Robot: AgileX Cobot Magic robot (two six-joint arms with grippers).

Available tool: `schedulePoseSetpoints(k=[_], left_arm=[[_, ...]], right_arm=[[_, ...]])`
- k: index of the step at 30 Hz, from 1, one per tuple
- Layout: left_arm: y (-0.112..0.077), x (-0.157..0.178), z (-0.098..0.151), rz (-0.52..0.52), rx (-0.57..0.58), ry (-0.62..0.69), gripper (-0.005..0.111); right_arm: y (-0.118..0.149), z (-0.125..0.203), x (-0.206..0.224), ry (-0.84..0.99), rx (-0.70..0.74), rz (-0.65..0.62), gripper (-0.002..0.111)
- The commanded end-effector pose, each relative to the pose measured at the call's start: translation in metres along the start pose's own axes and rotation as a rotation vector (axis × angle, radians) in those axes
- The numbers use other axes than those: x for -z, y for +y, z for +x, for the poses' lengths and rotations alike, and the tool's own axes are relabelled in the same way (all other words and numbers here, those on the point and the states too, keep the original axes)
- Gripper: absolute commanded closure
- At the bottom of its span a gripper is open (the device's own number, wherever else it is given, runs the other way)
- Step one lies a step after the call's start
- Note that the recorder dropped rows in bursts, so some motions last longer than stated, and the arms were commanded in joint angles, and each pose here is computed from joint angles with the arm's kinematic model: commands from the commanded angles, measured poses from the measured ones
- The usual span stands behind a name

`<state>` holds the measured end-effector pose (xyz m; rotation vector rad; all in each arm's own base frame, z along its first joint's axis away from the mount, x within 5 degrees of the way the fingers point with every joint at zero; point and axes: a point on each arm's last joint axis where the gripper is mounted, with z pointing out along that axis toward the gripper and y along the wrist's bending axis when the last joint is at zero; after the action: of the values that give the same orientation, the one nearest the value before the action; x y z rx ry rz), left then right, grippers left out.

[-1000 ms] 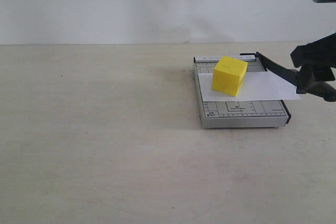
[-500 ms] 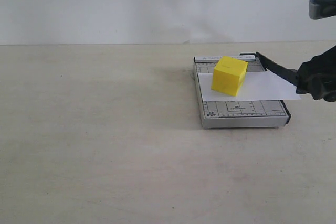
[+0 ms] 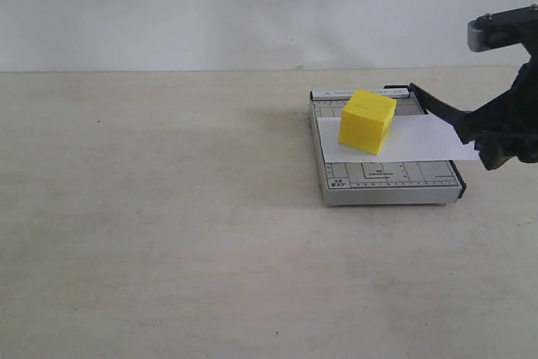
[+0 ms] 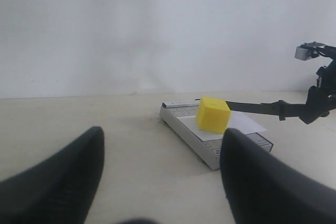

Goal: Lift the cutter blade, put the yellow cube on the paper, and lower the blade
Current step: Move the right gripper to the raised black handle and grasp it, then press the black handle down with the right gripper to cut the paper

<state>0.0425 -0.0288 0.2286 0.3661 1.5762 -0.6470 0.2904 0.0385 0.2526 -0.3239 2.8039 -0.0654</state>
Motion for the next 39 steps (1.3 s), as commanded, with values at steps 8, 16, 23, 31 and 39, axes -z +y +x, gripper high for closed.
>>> schedulePoseSetpoints(k=[8,16,23,31,39], left_arm=[[0.0,0.0,0.0,0.007,0.008,-0.005,0.046],[0.0,0.0,0.002,0.0,0.007,0.009,0.046],[0.0,0.0,0.002,-0.001,0.007,0.011,0.046],[0.0,0.0,0.002,-0.001,0.007,0.011,0.046],[0.001,0.0,0.002,-0.003,0.007,0.013,0.046]], right_arm=[[0.0,-0.003,-0.001,-0.024,0.015,0.0,0.108],[0.008,0.031,-0.041,-0.008,-0.002,-0.029,0.108],[0.013,0.057,-0.064,-0.006,-0.026,-0.049,0.108],[0.016,0.072,-0.075,0.002,-0.028,-0.051,0.108],[0.017,0.084,-0.083,0.001,-0.028,-0.052,0.108]])
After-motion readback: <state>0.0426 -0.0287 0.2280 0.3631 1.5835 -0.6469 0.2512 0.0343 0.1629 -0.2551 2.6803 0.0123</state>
